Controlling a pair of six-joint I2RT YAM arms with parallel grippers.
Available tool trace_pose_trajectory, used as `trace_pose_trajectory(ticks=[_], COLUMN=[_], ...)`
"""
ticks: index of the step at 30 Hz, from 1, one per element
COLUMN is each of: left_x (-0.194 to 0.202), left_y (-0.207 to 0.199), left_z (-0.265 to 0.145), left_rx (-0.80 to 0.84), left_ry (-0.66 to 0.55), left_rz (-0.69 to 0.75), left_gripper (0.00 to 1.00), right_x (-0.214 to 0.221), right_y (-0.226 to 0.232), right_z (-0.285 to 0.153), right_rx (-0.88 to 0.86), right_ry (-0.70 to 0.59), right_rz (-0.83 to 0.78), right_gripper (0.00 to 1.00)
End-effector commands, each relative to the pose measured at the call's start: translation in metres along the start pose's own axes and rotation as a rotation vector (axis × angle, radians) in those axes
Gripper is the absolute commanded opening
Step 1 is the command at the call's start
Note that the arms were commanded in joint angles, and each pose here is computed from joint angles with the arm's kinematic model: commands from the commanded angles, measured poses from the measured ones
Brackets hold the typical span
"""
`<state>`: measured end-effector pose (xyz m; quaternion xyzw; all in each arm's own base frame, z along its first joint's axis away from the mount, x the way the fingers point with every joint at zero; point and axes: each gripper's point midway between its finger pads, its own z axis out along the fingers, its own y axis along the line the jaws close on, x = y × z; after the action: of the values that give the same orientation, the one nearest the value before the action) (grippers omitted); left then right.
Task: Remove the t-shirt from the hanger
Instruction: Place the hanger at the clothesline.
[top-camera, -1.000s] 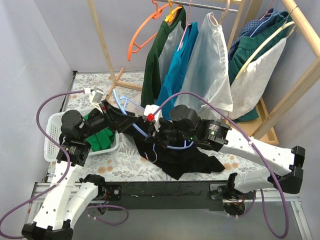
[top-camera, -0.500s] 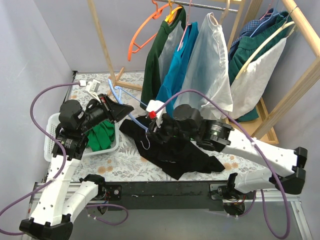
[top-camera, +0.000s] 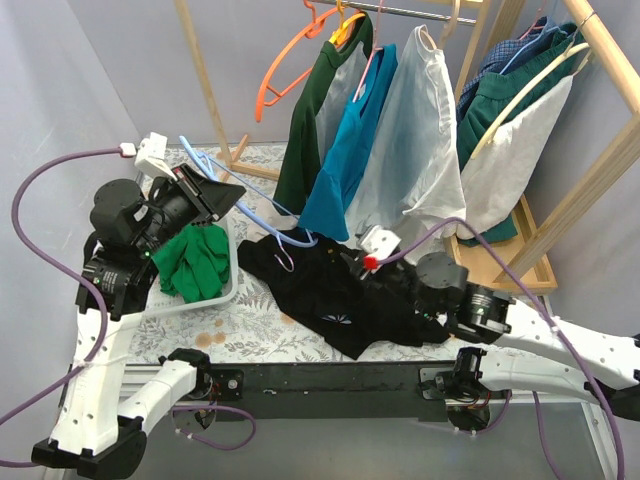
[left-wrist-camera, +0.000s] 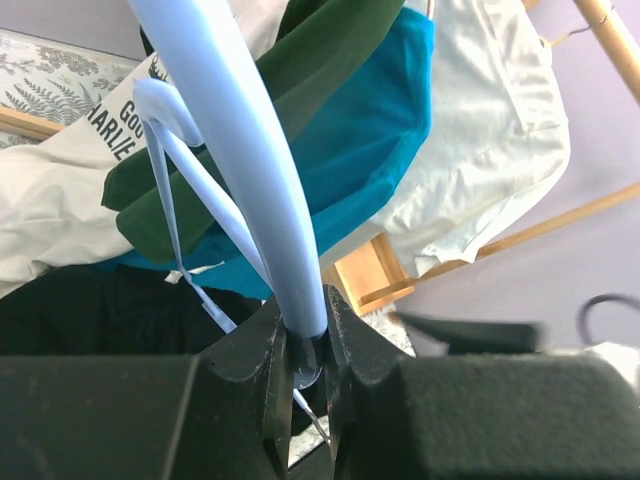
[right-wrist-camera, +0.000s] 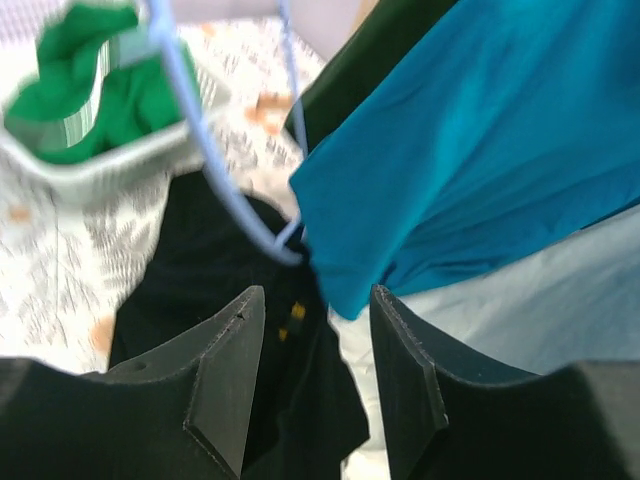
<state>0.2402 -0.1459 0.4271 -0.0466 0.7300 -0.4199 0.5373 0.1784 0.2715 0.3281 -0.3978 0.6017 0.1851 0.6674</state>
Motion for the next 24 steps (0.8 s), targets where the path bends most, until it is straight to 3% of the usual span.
trace_pose_trajectory(ticks=[1,12,24], left_x=[-0.035,-0.036,-0.038], left_y=[-0.027,-0.046,-0.054], left_z=[-0.021,-0.04,-0.052], left_rx=[0.001,0.042,0.059], left_ry=[-0.096,-0.099,-0.119], left_rz=[-0.015,-0.062,-0.064], left_gripper=[0.0,0.0,0.0], right_x=[-0.017,-0.059,-0.074], right_y=[0.009,0.051,0.097], right_z=[0.009,0.033,0.048], right_rx=[0.017,-0.086,-0.24], right_ry=[-0.129,-0.271,-0.323], right_rz=[-0.034,-0.17,-0.174], right_gripper=[0.53,0.51,0.53])
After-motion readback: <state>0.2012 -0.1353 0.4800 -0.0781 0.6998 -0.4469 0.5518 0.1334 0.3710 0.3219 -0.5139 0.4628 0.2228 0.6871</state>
